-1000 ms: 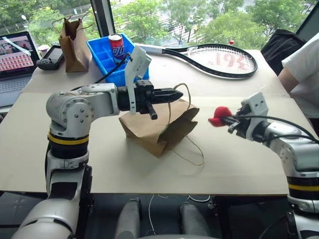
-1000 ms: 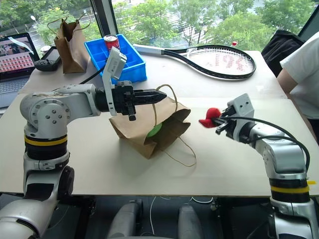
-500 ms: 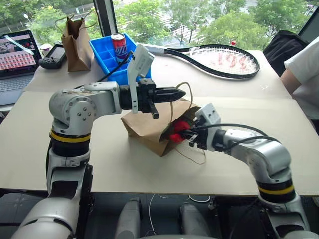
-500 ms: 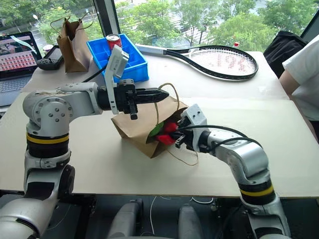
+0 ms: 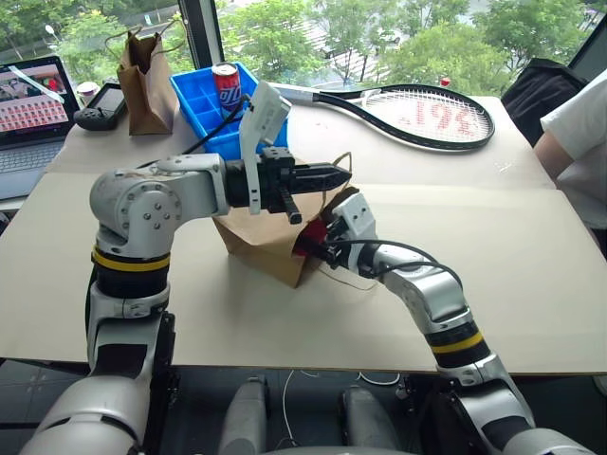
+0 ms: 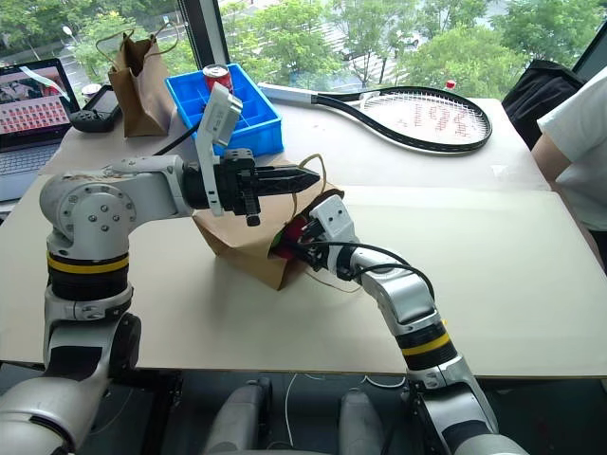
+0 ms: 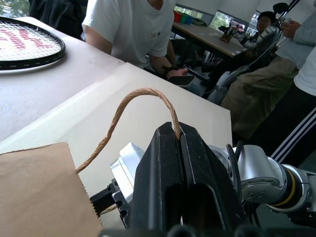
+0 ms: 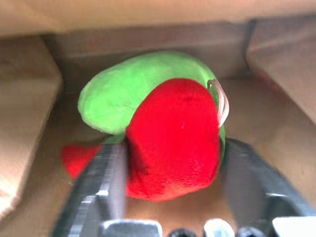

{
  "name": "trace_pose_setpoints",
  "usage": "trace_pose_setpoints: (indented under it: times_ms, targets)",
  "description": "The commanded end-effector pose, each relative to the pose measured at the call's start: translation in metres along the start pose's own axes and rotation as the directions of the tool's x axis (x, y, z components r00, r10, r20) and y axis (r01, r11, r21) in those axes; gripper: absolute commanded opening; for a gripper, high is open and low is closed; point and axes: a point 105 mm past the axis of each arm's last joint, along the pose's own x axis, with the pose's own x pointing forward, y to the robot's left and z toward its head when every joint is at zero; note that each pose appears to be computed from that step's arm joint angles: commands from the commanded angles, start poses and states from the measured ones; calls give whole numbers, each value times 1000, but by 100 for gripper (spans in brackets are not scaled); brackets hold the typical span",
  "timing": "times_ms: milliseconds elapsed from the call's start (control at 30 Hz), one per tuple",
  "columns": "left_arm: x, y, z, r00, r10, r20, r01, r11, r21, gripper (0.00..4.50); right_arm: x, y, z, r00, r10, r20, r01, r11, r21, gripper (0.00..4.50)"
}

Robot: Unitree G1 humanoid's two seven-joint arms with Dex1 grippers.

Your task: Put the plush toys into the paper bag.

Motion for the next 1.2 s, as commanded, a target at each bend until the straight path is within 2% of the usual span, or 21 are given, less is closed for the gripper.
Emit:
trace_pose_setpoints:
  times_ms: [33,267,433,467,567,633,733,867,1000,1200]
  targets:
    - [-3,-4,13,999,-7,35,5,999,51,0,-11,5,22,997,18,81,-17,1000,-20,439]
    - [-1,-2,13,999,-7,38,5,999,54,0,-49,-1,32,996,10,92,-11,1000,8,439]
    - [0,-1,13,999,-10,41,7,998,58,0,-84,-3,22,999,38,-7,-38,999,-6,439]
    - [0,-1,13,999,-11,41,8,998,59,0,-90,-4,17,999,36,-34,-36,999,18,439]
    - [0,-1,13,999,-11,41,9,998,61,0,-117,9,-7,989,113,-94,-87,967,241,439]
    - [-1,0,13,999,-10,41,8,998,62,0,-131,23,-14,983,169,-75,-130,921,367,439]
    - [-1,0,12,999,-9,39,7,998,63,0,-141,27,-23,985,156,-66,-106,870,481,439]
    - [-2,0,12,999,-9,39,6,998,62,0,-145,28,-32,990,124,-59,-67,812,580,439]
    - [-1,0,12,999,-9,37,6,998,63,0,-131,33,-39,996,93,0,-66,711,700,439]
    - [-3,-1,12,999,-2,38,-1,998,67,0,-114,35,-56,999,44,-20,-11,614,790,439]
